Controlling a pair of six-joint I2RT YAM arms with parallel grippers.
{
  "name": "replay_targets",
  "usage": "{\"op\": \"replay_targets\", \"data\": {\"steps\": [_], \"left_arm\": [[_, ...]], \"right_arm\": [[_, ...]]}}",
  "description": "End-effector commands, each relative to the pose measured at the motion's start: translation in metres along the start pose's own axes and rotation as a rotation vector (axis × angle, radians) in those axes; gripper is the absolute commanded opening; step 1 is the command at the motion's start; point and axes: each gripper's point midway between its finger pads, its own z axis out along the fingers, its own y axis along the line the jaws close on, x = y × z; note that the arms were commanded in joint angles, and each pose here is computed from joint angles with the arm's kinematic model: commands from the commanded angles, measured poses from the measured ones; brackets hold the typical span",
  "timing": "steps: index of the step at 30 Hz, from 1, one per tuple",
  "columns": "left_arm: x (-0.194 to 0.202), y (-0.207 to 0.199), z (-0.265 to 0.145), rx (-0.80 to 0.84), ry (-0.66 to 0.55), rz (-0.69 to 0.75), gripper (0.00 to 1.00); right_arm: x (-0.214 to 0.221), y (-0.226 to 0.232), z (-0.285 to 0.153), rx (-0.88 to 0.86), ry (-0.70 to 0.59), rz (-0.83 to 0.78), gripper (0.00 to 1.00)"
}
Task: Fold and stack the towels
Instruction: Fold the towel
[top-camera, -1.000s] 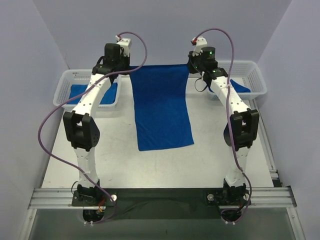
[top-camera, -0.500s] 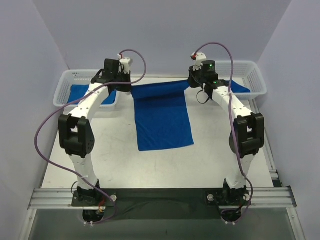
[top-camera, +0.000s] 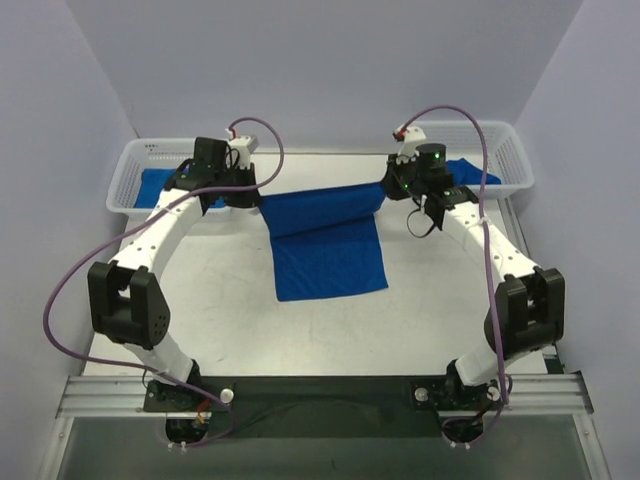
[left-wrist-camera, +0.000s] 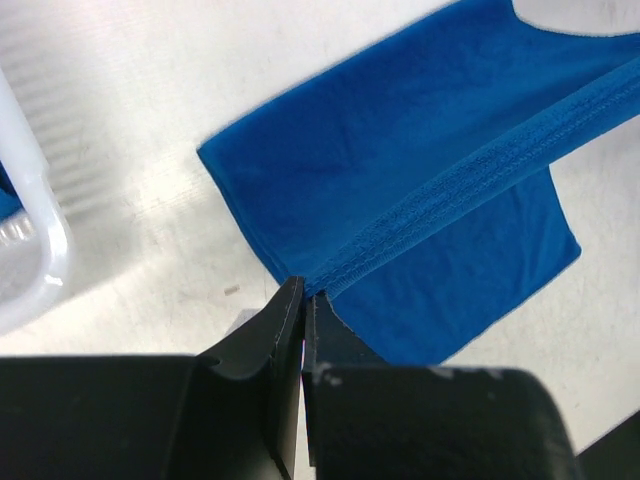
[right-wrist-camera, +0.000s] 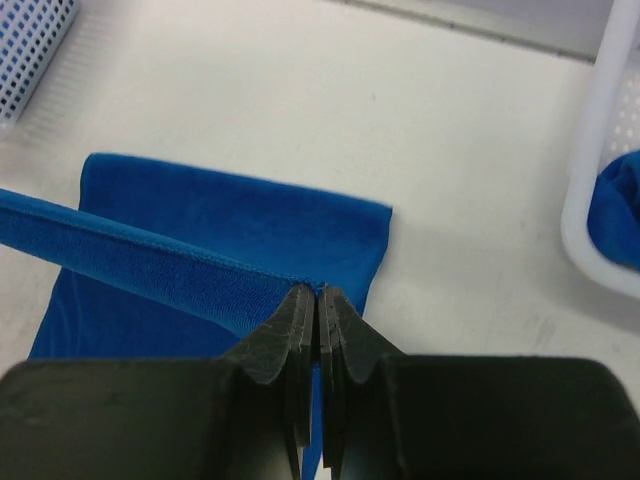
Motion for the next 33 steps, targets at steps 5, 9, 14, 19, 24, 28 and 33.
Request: {"op": "replay_targets", "data": {"steps": [5, 9, 14, 19, 24, 28, 33], "left_arm": [[0.087, 0.011, -0.001, -0.019, 0.212, -0.094, 0.0], [0.127, 0.019, 0.017, -0.031, 0.326, -0.14, 0.0], [0.153, 0.024, 0.035, -0.062, 0.403, -0.151, 0.0], [0.16, 0.012, 0.038, -0.057, 0.419, -0.118, 0.0], [0.166, 0.005, 0.038, -0.052, 0.431, -0.103, 0.0], [0.171, 0.002, 0.038, -0.051, 0.441, -0.103, 0.0], [0.173, 0.001, 0.029, -0.068, 0.432, -0.09, 0.01]], "right_arm": [[0.073, -0.004, -0.015, 0.072, 0.143, 0.153, 0.0], [0.125, 0.003, -0.001, 0.047, 0.277, 0.234, 0.0], [0.172, -0.002, 0.007, 0.083, 0.389, 0.282, 0.0], [0.192, -0.008, 0.006, 0.101, 0.434, 0.302, 0.0], [0.186, -0.007, -0.004, 0.109, 0.442, 0.306, 0.0], [0.188, -0.006, -0.008, 0.121, 0.463, 0.322, 0.0], [0.188, -0.003, -0.018, 0.126, 0.472, 0.348, 0.0]]}}
